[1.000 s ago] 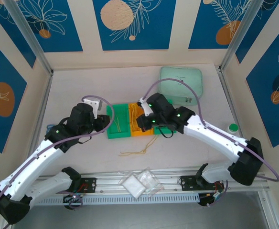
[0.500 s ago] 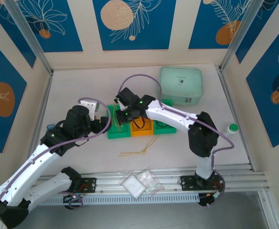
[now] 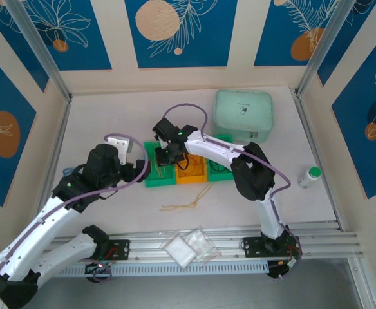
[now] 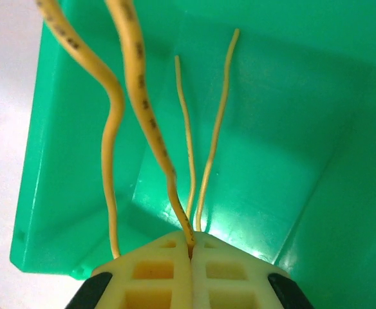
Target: Untangle the cables
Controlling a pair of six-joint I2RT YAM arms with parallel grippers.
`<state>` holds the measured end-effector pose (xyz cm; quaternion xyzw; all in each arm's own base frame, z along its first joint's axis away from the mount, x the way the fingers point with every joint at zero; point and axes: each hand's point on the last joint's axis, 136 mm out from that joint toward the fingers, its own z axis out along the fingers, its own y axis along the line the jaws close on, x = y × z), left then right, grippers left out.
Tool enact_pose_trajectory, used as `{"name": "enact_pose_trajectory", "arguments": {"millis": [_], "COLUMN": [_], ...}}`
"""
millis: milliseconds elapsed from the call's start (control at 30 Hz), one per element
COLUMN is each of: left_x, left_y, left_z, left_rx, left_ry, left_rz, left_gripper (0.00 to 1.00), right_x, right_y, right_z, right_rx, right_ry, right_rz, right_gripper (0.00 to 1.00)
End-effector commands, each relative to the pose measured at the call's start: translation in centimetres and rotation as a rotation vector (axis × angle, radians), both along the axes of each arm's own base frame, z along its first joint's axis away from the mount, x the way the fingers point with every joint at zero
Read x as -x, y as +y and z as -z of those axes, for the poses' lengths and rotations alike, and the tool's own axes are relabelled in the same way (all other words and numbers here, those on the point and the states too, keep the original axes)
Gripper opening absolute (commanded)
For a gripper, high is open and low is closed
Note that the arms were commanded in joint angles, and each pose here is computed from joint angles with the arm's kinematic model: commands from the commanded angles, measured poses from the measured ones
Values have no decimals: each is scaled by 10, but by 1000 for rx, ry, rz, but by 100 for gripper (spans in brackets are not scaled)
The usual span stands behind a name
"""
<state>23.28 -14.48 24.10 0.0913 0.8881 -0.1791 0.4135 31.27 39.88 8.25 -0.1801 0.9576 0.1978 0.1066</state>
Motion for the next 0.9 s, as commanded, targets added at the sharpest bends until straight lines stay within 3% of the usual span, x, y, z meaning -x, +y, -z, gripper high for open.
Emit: {"name": "enact_pose_trajectory", "arguments": {"millis": [0, 267, 467, 633, 867], "left_x": [2, 3, 3, 5, 29], "left_y": [1, -5, -3, -8, -43], "left_z": [2, 14, 12, 12, 43], "left_rx": [-10, -32, -36, -23, 47], "left_ry": [12, 49, 41, 45, 181], "left_rz": [16, 52, 48, 78, 275], "left_gripper": [85, 76, 70, 66, 55], "right_x": [3, 2, 3, 9, 42], "right_y": [6, 2, 4, 0, -74], "right_z": [0, 4, -1, -34, -63], "right_rx": [-14, -11, -35, -93, -35], "right_ry": [45, 64, 74, 4, -43], "right_rz": [5, 14, 5, -29, -11], "right_gripper": [6, 16, 17, 17, 20]}}
